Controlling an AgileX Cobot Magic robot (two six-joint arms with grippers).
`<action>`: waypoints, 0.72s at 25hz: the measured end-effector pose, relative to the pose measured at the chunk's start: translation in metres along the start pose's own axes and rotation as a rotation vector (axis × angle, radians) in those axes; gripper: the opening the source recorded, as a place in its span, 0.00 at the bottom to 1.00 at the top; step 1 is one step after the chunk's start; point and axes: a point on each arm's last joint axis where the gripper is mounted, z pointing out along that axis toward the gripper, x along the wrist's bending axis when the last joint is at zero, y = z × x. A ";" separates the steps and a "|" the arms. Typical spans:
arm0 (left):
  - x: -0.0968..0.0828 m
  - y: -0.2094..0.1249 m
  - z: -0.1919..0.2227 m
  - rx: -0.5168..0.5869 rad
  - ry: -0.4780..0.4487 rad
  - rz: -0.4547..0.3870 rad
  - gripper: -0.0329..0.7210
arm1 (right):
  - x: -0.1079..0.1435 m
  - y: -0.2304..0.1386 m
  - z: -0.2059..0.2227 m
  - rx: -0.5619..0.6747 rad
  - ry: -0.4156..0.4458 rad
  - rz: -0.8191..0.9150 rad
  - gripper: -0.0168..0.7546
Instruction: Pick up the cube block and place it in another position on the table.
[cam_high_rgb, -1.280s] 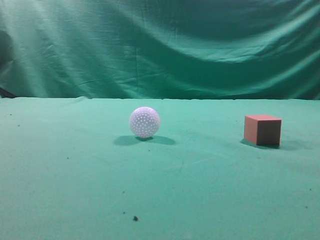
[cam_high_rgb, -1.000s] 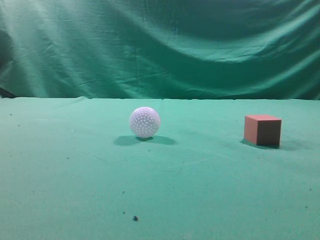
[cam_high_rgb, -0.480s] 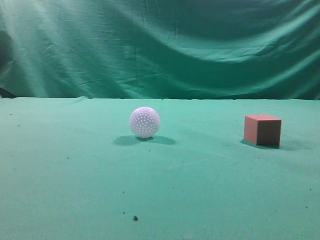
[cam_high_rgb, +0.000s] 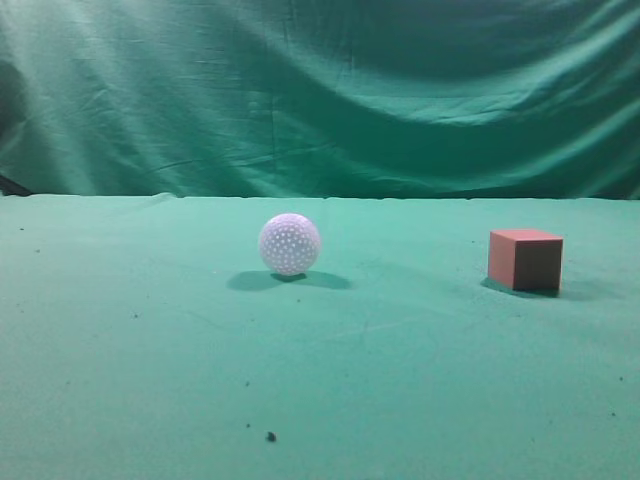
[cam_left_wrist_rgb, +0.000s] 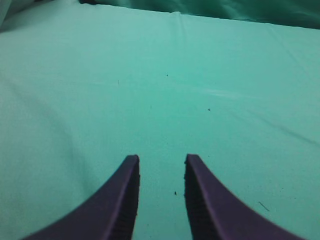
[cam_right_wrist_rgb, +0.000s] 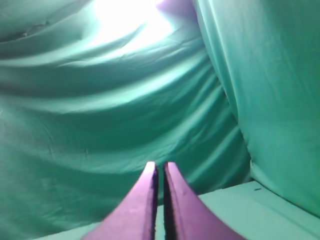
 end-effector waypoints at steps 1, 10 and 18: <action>0.000 0.000 0.000 0.000 0.000 0.000 0.39 | 0.002 0.002 0.006 0.070 -0.008 0.000 0.02; 0.000 0.000 0.000 0.000 0.000 0.000 0.39 | 0.008 -0.005 0.061 0.612 -0.090 0.026 0.02; 0.000 0.000 0.000 0.000 0.000 0.000 0.39 | 0.054 -0.019 0.108 1.131 0.218 -0.260 0.02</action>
